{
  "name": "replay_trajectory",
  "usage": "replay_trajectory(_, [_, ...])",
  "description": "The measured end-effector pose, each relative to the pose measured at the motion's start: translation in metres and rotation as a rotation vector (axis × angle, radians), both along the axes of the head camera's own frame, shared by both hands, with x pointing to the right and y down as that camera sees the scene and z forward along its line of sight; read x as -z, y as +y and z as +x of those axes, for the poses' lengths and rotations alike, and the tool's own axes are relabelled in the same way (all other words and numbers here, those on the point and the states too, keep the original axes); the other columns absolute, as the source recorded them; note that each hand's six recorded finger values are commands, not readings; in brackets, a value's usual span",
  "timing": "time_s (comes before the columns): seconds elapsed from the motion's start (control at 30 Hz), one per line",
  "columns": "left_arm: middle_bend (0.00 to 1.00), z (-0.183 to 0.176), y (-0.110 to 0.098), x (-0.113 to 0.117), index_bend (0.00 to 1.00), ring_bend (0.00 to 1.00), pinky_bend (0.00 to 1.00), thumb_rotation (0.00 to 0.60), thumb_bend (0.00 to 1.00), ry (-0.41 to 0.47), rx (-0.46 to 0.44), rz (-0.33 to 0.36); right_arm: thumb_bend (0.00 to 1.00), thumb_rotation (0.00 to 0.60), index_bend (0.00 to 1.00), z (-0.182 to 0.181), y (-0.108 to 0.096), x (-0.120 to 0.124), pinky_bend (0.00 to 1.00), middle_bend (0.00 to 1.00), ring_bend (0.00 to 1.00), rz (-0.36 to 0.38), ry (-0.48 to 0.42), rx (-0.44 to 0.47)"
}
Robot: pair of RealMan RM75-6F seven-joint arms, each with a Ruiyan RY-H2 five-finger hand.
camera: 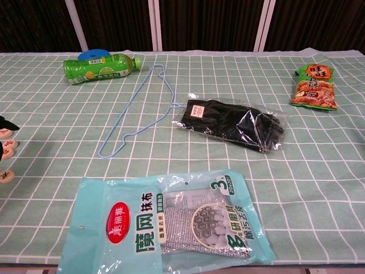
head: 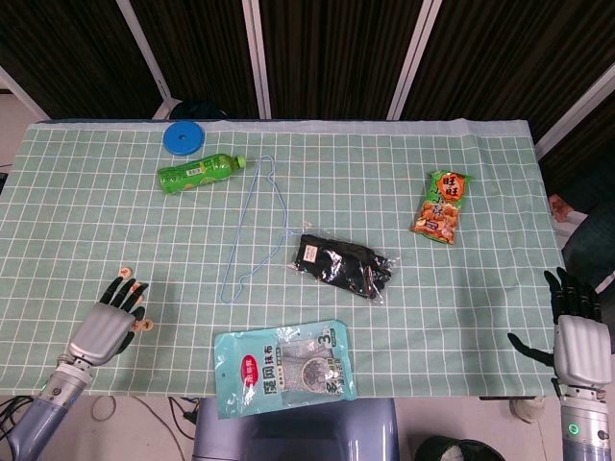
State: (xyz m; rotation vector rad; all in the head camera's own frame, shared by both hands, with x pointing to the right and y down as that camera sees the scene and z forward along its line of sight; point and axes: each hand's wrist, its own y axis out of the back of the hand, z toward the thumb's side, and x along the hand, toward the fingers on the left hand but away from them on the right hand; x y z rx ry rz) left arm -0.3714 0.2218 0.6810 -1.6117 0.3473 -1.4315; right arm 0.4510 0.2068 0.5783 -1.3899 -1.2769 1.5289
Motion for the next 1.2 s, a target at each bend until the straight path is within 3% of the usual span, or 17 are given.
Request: replay_trajectory(1.2, [0.09, 0.018, -0.003, -0.014, 0.46, 0.0, 0.06, 0.6, 0.35, -0.007, -0.034, 0.01, 0.2, 0.6, 0.05, 0.001, 0.0, 0.0, 0.0, 0.05, 0.03, -0.001, -0.001, -0.007])
